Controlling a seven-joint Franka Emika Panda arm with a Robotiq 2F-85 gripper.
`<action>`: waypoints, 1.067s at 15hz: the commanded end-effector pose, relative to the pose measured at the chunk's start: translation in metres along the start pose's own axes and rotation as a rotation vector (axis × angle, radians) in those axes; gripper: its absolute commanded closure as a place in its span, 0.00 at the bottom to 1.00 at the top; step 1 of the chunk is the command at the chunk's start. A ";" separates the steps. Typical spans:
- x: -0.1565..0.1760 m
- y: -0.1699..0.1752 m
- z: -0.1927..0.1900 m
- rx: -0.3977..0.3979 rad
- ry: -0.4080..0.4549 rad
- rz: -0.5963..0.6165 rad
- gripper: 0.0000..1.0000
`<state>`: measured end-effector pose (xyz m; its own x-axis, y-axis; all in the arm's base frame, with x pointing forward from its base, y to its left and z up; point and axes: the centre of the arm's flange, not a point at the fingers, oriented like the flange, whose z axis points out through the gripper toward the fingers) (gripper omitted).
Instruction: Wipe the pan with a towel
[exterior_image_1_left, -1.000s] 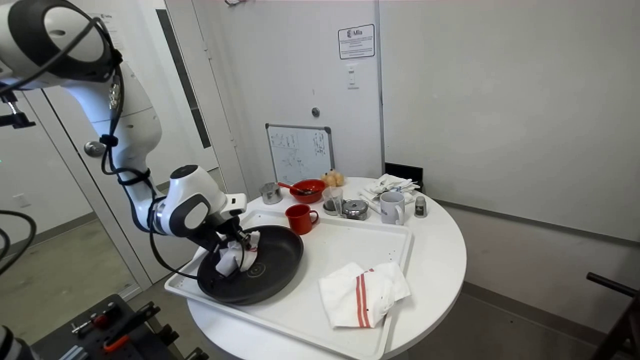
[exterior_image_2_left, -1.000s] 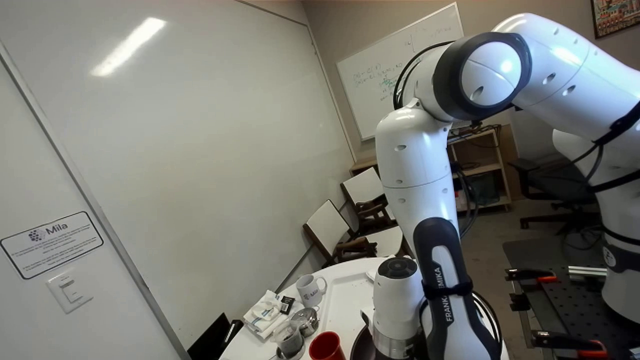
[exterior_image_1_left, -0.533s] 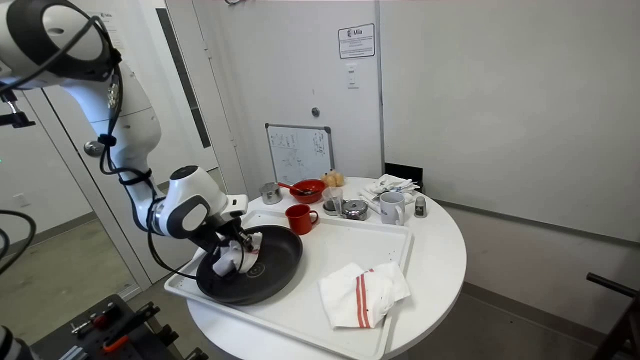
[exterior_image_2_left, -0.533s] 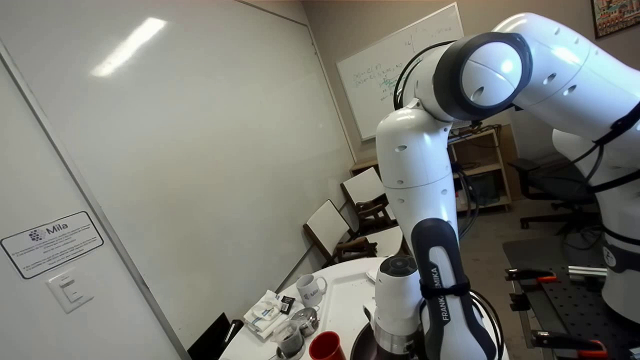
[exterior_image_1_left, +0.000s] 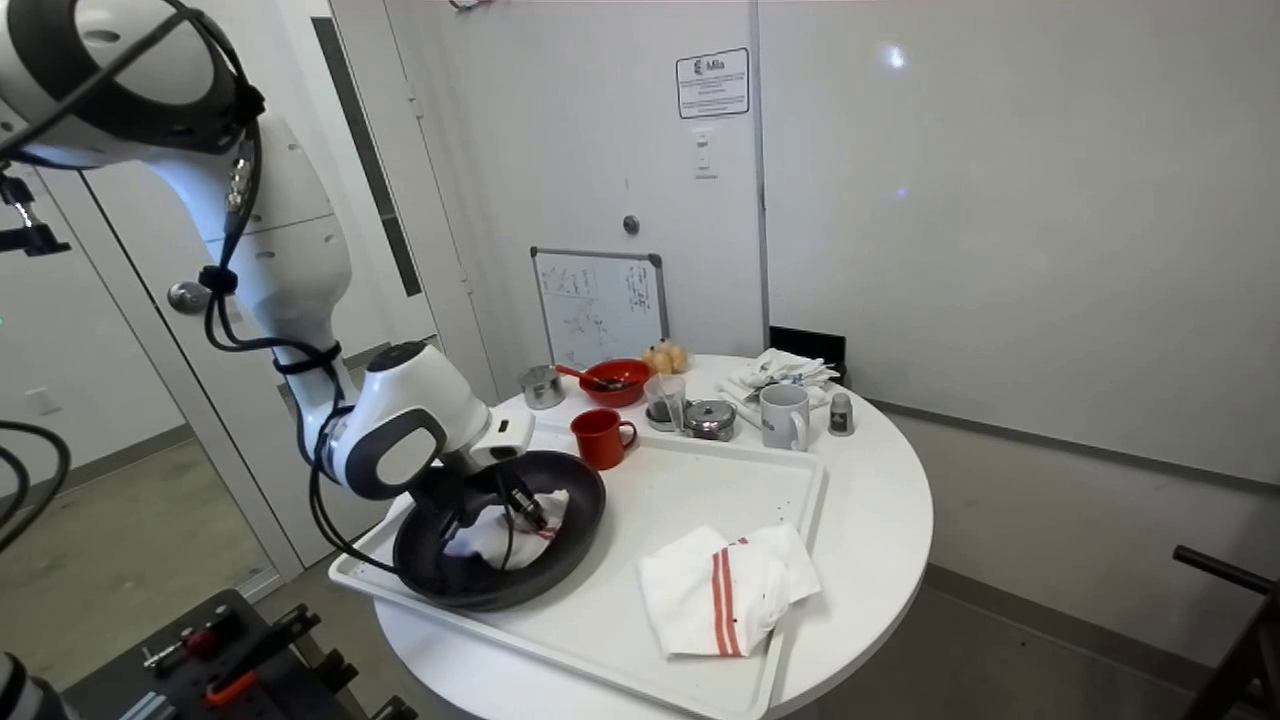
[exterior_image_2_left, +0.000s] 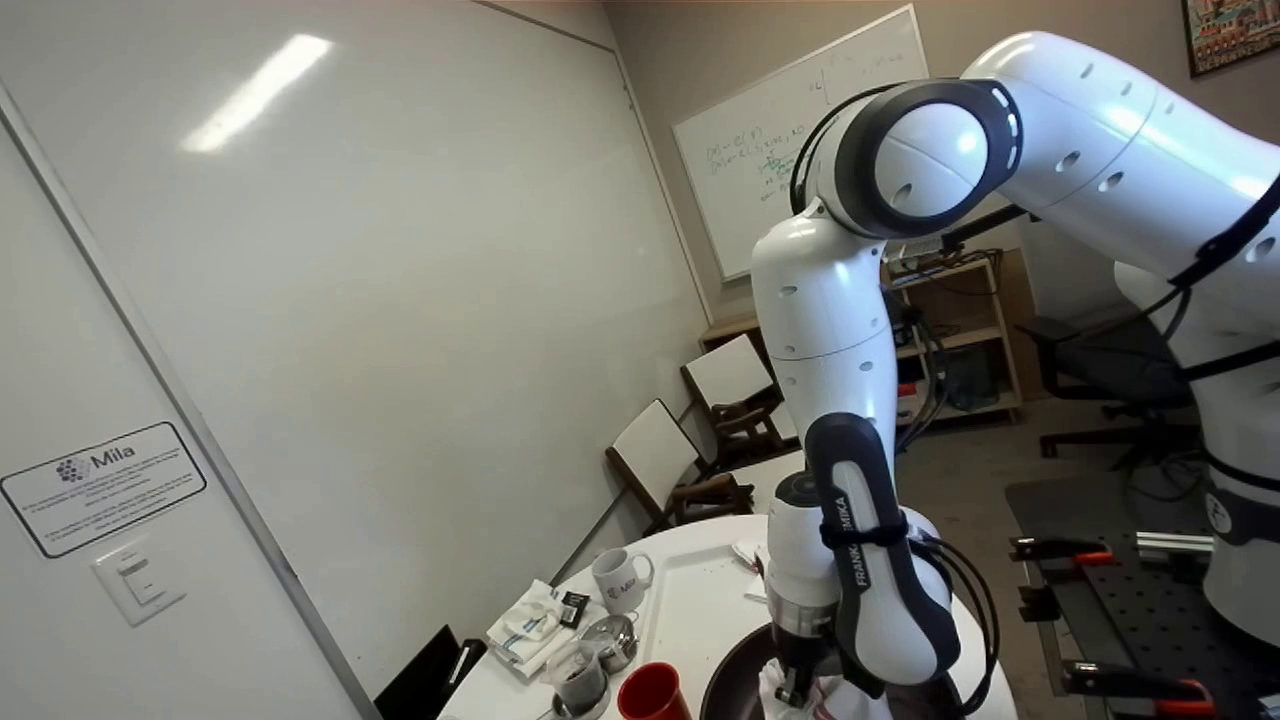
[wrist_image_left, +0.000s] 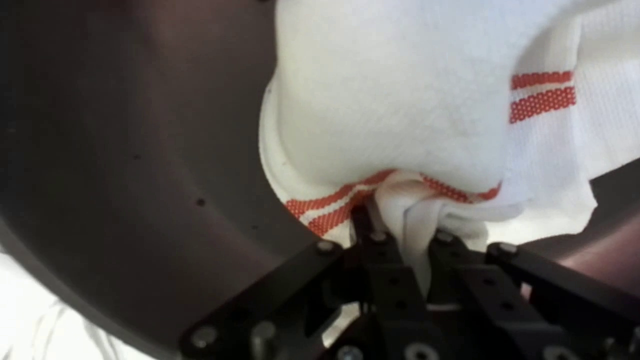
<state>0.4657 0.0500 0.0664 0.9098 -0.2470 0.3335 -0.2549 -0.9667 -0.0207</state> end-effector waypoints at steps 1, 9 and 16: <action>-0.020 0.044 -0.001 -0.053 -0.012 0.082 0.97; -0.059 0.048 -0.019 -0.119 -0.065 0.087 0.97; -0.099 0.021 -0.038 -0.135 -0.082 0.010 0.97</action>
<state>0.3855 0.0422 0.0673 0.9202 -0.2964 0.2557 -0.3268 -0.9413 0.0850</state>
